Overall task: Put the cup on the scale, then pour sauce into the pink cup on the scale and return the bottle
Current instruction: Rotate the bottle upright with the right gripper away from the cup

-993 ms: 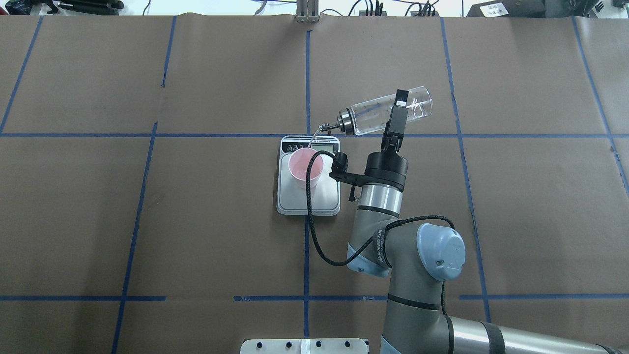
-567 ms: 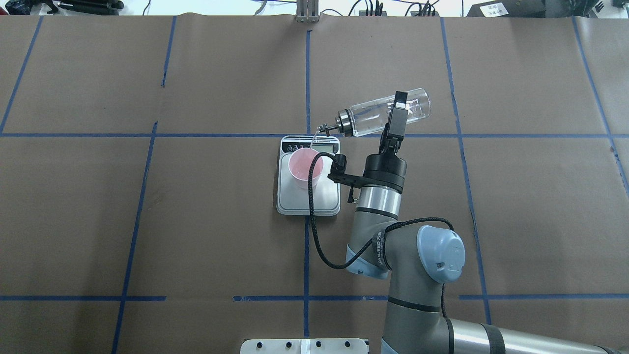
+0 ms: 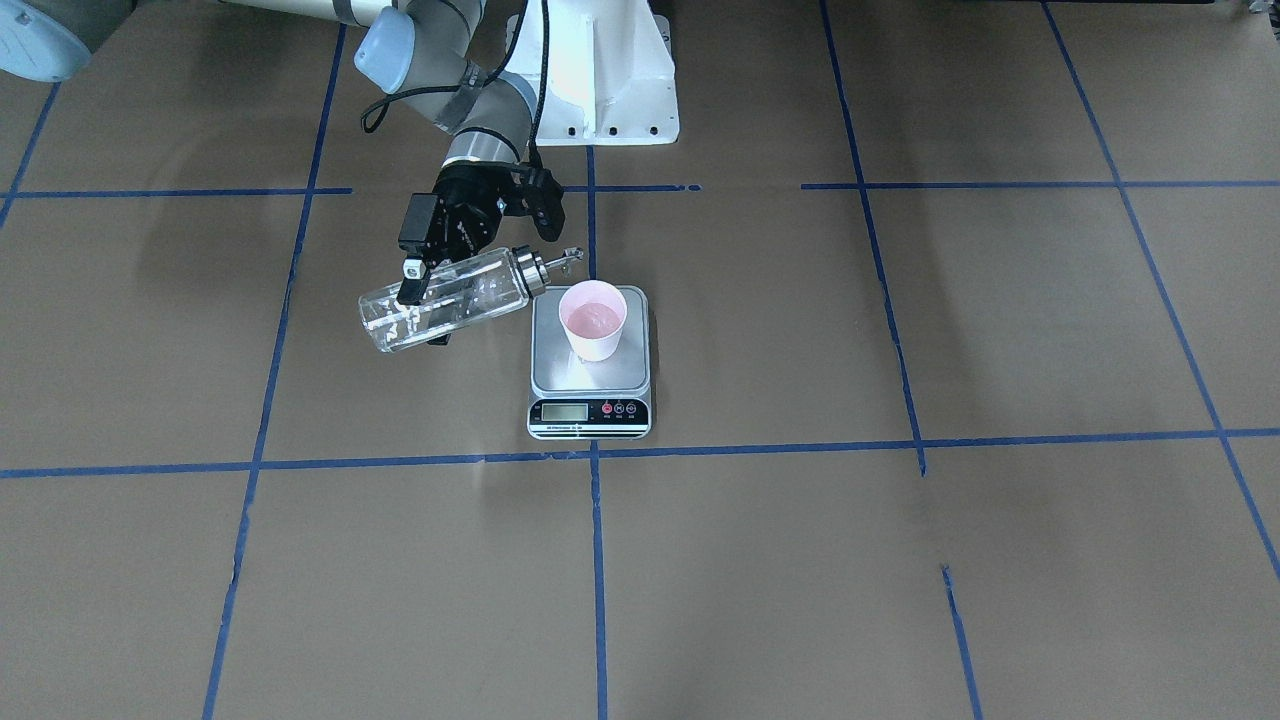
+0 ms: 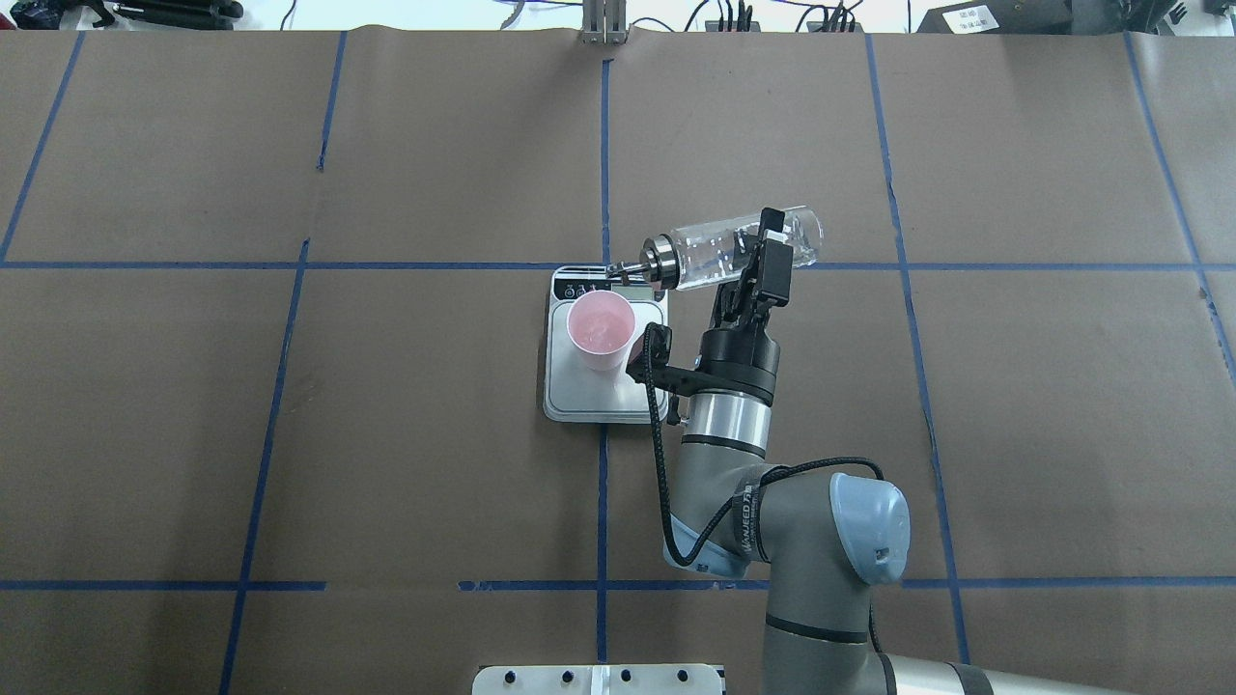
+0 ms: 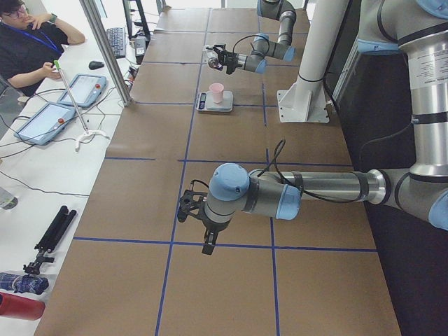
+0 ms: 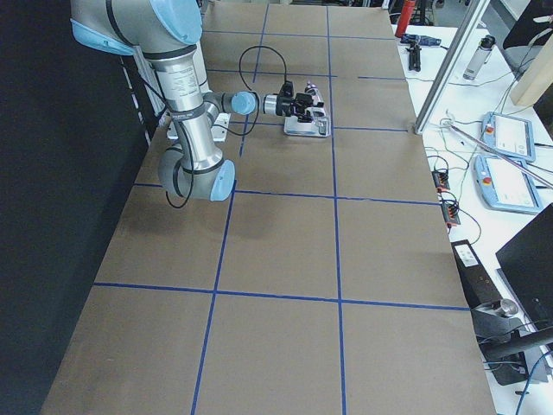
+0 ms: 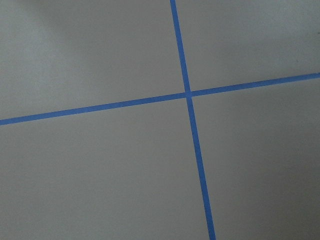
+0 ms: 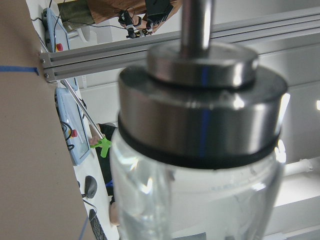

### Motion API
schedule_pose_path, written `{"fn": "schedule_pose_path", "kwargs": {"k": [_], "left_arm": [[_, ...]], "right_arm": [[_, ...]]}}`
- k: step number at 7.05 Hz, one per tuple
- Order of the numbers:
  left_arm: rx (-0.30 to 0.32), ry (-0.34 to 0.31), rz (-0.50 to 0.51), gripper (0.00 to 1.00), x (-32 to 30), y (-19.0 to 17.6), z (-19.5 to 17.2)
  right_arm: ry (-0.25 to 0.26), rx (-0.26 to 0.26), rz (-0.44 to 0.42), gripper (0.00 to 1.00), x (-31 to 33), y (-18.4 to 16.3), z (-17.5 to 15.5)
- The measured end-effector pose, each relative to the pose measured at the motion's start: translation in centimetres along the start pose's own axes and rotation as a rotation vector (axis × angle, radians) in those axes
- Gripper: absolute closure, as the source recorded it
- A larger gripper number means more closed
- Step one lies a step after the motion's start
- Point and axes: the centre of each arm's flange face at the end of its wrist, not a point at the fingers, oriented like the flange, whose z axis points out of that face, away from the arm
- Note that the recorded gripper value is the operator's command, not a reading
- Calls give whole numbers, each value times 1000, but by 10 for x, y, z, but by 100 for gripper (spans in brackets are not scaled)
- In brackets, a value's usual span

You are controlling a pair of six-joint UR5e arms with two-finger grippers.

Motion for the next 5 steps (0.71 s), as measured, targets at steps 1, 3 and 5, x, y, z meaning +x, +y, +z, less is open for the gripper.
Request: {"fn": "schedule_pose_path", "kwargs": {"k": [1,3,5], "left_arm": [[5,-2,-4,0,-2,0,-2],[8,-1,-8,0,-3,1,-4],[11,0,-5,0,-3,0,-5]], "right_arm": [[-50,-20,82,100,0,-5,-9],[-195,-80,310,100,3,-15,-22],[-356,-128,522,100,25,-9,-29]]}}
